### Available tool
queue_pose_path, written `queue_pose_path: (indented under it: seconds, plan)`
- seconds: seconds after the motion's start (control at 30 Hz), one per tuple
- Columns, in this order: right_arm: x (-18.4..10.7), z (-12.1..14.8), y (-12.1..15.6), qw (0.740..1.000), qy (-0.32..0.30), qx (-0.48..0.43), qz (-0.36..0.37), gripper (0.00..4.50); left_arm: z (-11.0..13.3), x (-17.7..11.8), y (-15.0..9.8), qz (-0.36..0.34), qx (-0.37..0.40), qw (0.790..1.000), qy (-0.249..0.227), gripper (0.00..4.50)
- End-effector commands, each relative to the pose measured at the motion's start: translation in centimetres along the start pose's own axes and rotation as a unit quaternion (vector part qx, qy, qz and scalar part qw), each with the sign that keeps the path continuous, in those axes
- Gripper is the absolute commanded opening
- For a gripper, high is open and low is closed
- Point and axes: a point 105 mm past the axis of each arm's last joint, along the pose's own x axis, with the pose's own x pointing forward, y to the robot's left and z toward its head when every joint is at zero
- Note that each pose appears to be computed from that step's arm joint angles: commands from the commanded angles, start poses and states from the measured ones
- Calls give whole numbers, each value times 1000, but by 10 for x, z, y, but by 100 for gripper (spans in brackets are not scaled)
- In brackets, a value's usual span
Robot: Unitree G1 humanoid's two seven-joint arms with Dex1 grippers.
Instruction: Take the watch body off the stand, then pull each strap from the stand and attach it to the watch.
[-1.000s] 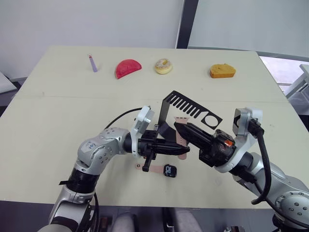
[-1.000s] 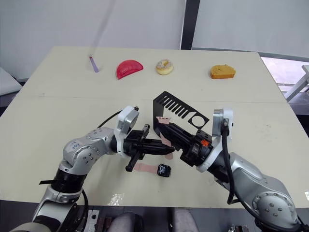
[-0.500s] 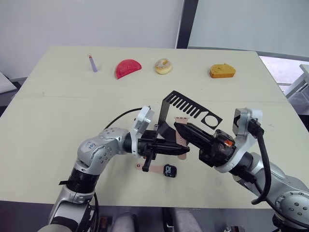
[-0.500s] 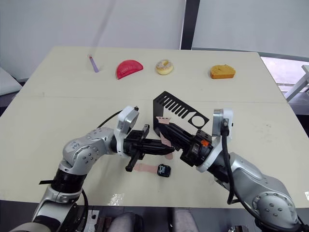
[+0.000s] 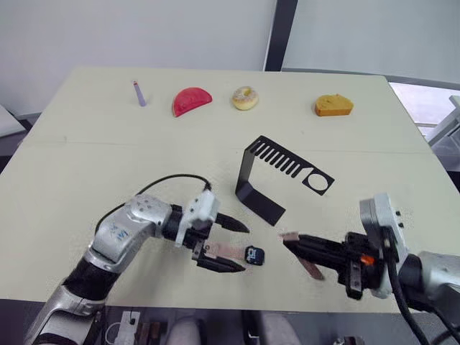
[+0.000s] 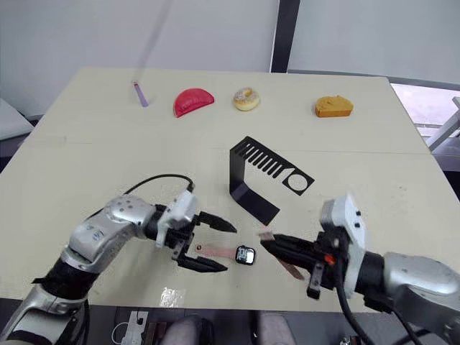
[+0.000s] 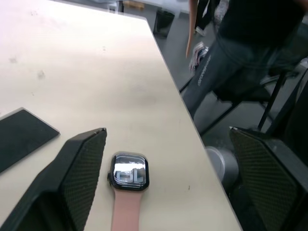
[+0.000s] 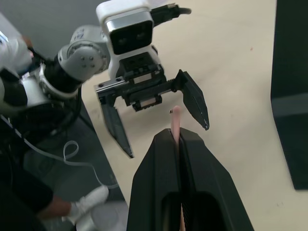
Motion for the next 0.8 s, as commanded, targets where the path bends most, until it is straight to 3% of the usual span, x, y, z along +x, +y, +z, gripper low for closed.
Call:
queue_pose_path:
  seconds: [0.03,0.23,0.73,0.8]
  plan:
    - [-5,-3,8,998,30,-57,7,0,-3,11,3,24,43,999,20,443]
    - [-7,-21,1,992,76,-103,-11,0,-18,25,9,55,66,995,53,443]
    - [-7,-38,-1,985,94,-140,-21,0,-26,40,18,106,63,990,75,443]
    - [-7,-38,-2,986,94,-139,-21,0,-26,40,19,109,65,989,76,391]
